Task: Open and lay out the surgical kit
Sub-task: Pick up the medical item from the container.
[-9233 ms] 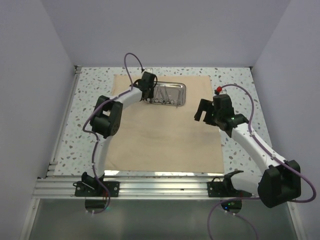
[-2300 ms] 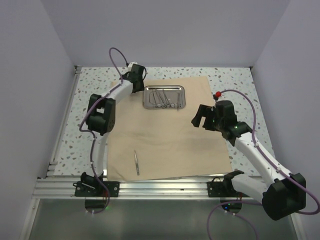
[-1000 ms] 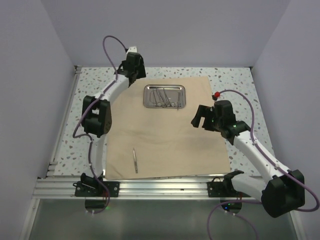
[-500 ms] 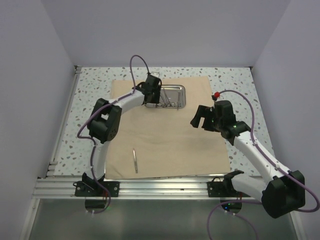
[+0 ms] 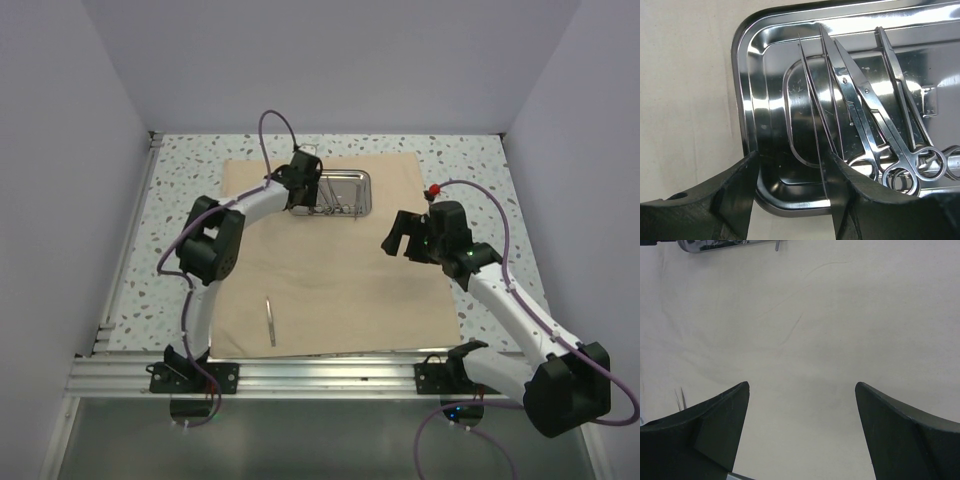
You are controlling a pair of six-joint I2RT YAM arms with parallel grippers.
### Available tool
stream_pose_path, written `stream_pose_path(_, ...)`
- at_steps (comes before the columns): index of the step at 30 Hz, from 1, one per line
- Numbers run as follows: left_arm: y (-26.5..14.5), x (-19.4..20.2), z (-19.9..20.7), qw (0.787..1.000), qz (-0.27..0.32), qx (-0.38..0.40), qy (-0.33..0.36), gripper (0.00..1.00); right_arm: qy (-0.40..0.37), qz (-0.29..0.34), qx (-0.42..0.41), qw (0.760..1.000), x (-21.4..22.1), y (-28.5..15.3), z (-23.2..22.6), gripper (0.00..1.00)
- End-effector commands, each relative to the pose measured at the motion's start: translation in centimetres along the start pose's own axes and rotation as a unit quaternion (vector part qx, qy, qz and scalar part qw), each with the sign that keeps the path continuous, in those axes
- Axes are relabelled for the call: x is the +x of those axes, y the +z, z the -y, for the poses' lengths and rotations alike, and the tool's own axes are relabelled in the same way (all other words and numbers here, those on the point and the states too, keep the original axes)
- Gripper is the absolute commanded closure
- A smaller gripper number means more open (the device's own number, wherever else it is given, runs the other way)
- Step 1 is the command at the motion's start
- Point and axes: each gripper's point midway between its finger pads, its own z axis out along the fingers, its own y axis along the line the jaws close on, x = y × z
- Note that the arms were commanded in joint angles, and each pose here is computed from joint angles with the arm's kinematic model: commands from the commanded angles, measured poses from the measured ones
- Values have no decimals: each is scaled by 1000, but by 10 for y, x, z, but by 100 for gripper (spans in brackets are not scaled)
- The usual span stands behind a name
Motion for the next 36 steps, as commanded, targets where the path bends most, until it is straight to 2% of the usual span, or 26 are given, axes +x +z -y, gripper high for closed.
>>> stream_pose_path(1,12,-4,-2,1000,14,-7,2,42,-8,13,5,1000,-8,-7,0,9)
stream_pose_path(7,18,-4,-5,1000,15,-21,2,44,-10,11,8,1000,-8,-6,0,9)
stream_pose_path(10,22,-3,-5,999,15,-28,1,49,-10,10,8,1000,-8,-5,0,9)
stream_pose_path(14,31,-5,-3,999,11,-33,2,61,-10,9,10,1000,-7,-3,1,9)
stream_pose_path(16,38,-4,1,999,9,-33,4,63,-12,9,9,1000,-8,-3,0,9)
stream_pose_path(21,51,5,9,1000,-2,-29,9,81,-12,9,13,1000,-8,-2,2,9)
stream_pose_path(22,53,7,9,1000,-4,-28,10,89,-13,9,14,1000,-8,-2,3,9)
stream_pose_path(24,58,11,11,1000,-8,-27,11,98,-12,9,14,1000,-8,-2,3,9)
stream_pose_path(26,58,9,9,999,-7,-32,13,100,-11,7,15,1000,-6,0,3,9)
stream_pose_path(29,50,-2,5,999,3,-39,13,100,-11,6,14,1000,-6,2,3,9)
stream_pose_path(32,21,-34,0,998,36,-45,7,100,-11,4,16,1000,-4,3,4,9)
stream_pose_path(36,-38,-83,-11,995,89,-45,-7,100,-10,8,21,1000,-6,1,6,9)
